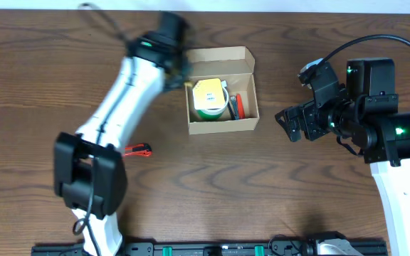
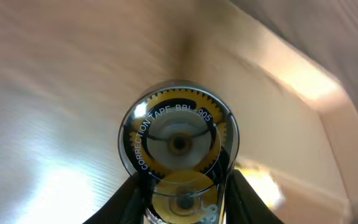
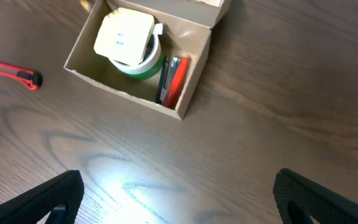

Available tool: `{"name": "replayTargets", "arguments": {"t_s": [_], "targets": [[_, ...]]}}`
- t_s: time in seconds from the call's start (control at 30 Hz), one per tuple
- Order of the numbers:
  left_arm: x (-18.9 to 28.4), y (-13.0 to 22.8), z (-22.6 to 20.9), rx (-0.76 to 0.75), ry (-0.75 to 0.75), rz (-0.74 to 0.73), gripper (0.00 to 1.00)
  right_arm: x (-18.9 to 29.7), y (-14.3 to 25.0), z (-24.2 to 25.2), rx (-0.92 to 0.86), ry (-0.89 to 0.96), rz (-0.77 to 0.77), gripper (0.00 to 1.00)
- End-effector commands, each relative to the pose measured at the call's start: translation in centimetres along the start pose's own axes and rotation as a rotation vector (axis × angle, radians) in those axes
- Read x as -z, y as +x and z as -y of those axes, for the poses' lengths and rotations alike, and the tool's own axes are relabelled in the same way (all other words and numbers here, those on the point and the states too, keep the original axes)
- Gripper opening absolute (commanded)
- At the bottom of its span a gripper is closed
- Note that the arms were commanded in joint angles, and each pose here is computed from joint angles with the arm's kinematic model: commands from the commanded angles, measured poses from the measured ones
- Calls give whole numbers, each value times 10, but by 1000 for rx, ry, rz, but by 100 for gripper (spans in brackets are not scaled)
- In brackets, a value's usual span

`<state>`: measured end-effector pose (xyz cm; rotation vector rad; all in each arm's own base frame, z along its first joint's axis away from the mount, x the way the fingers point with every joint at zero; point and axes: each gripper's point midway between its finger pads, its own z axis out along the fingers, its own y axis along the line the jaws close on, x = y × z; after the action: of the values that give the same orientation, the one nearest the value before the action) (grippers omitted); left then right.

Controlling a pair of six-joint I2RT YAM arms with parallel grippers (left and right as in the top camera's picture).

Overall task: Pack container
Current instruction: 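Lower the correction tape into the box beside the stapler, release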

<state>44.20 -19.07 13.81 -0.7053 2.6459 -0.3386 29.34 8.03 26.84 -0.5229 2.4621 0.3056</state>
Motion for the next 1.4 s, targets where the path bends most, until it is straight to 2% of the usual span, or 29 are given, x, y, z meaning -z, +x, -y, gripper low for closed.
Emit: {"name": "replayTargets", "arguments": {"t_s": [0.0,0.13,0.3,0.57,0.8,0.87,0.97,1.13,1.23,1.37], "targets": [[6,40,37,-283,64,-25,9,2,-1,-2,14,-8,10,99],[8,74,66,-381,122,-33,9,2,-1,-2,14,-8,10,99],[2,100,90,-467,174,-31,11,2,-1,-2,15,-8,10,99],[-32,108,87,-465,156,-70,14,2,-1,-2,14,-8,10,99],[-41,112,87,-463,165,-97,18,2,-1,-2,15,-8,10,99],[-41,111,89,-466,172,-91,23,2,-1,-2,15,-8,10,99],[-41,109,91,-476,177,-81,39,2,-1,-2,15,-8,10,99],[-38,105,91,-470,179,-75,59,2,-1,-2,14,-8,10,99],[-23,86,90,-456,160,-7,63,2,-1,-2,15,-8,10,99],[15,66,90,-435,169,43,64,2,-1,-2,14,-8,10,99]]}}
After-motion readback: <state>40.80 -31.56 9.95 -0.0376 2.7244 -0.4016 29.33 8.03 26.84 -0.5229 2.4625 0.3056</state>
